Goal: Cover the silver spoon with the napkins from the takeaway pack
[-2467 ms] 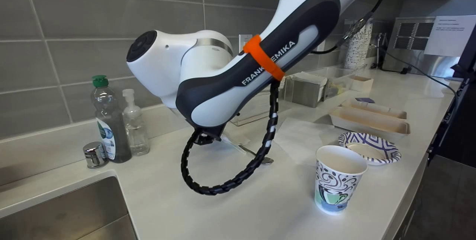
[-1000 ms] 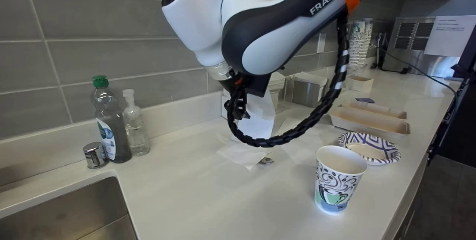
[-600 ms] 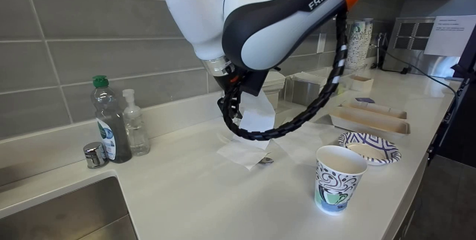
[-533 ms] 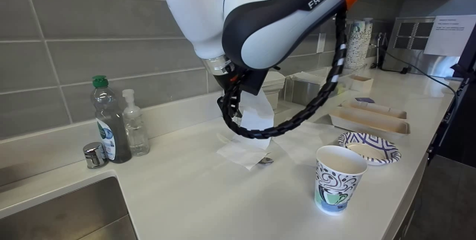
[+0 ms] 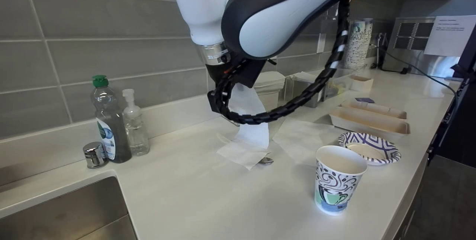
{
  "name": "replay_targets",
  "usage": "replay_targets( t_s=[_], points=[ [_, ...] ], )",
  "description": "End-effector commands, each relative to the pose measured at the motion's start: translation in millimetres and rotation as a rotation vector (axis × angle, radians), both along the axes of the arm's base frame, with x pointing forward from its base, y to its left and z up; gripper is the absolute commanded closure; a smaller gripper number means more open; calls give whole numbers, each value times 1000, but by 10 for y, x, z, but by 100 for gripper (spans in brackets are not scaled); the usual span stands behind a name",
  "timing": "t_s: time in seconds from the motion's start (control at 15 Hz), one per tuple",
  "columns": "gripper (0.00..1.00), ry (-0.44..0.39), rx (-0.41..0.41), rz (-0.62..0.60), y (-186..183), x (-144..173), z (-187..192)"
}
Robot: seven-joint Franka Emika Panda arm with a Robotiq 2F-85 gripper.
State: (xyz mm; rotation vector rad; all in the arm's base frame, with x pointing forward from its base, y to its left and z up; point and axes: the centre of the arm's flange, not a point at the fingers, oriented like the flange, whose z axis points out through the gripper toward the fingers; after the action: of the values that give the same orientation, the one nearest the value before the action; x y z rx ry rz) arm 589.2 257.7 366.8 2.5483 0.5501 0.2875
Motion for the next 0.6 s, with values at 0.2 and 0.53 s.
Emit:
replay_targets(
  t_s=[0.2, 0.53],
  points=[
    [0, 92, 97, 37, -83, -82, -17],
    [0, 95, 76, 54, -164, -126, 2]
  ],
)
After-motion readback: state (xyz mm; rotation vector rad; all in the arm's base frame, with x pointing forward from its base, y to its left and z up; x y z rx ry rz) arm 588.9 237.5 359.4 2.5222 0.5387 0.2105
